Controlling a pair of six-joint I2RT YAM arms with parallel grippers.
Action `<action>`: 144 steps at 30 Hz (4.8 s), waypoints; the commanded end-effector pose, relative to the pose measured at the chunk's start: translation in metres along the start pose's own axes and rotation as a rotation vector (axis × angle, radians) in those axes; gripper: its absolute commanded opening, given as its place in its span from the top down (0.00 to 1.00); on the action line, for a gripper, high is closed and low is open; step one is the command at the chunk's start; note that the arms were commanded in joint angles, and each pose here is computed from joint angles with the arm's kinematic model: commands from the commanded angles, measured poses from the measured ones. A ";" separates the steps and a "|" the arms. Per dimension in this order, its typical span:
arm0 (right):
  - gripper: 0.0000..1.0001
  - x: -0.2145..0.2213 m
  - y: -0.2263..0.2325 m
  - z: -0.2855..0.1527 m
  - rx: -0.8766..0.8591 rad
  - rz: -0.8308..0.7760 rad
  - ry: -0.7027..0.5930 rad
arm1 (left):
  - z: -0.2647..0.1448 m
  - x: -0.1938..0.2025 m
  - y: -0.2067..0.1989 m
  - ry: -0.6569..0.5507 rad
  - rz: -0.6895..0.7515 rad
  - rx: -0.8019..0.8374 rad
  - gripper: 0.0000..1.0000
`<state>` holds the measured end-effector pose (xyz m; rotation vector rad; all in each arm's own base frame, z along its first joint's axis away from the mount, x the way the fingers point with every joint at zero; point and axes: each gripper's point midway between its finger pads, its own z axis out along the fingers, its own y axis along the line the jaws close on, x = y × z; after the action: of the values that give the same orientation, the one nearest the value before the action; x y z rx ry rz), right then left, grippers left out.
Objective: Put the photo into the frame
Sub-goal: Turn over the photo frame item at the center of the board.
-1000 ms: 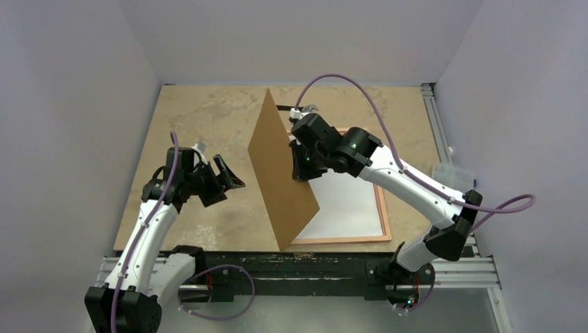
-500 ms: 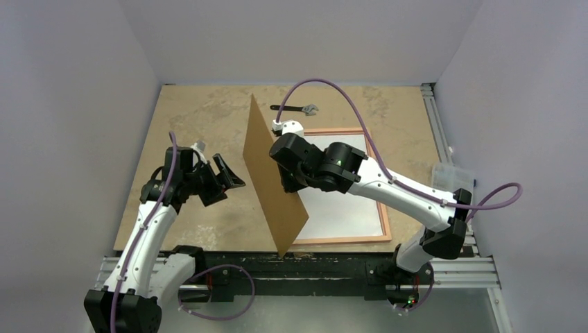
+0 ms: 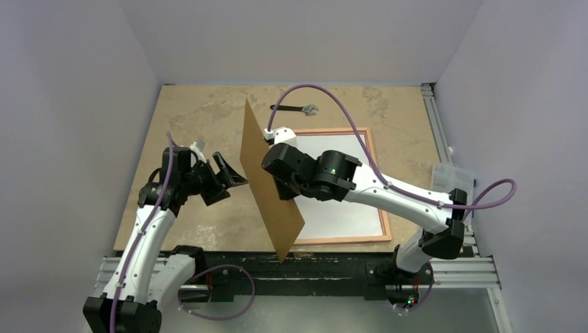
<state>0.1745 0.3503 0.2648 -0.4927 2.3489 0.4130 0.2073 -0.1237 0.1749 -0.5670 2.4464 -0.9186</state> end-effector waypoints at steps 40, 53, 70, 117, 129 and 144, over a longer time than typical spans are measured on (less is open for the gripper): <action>0.75 -0.003 0.033 -0.009 0.130 -0.195 -0.056 | -0.054 -0.012 -0.068 -0.121 0.023 0.234 0.12; 0.41 -0.002 0.060 -0.018 -0.040 -0.167 -0.043 | -0.109 -0.016 -0.111 -0.269 0.017 0.418 0.09; 0.32 -0.004 0.123 -0.059 -0.469 -0.074 -0.041 | -0.109 -0.014 -0.093 -0.268 0.005 0.299 0.11; 0.02 0.006 -0.094 -0.004 -0.482 0.414 -0.029 | -0.193 -0.003 -0.128 -0.486 0.158 0.456 1.00; 0.03 -0.024 -0.098 -0.041 -0.947 0.473 -0.115 | -0.200 0.005 -0.169 -0.419 0.186 0.743 1.00; 0.35 -0.043 -0.081 -0.081 -1.180 0.493 -0.165 | -0.169 -0.003 -0.153 -0.397 0.153 0.698 1.00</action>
<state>0.2156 0.2575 0.3056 -0.1913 1.9478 1.9279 0.1496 -0.1411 0.3787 -0.3218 1.7135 -1.3152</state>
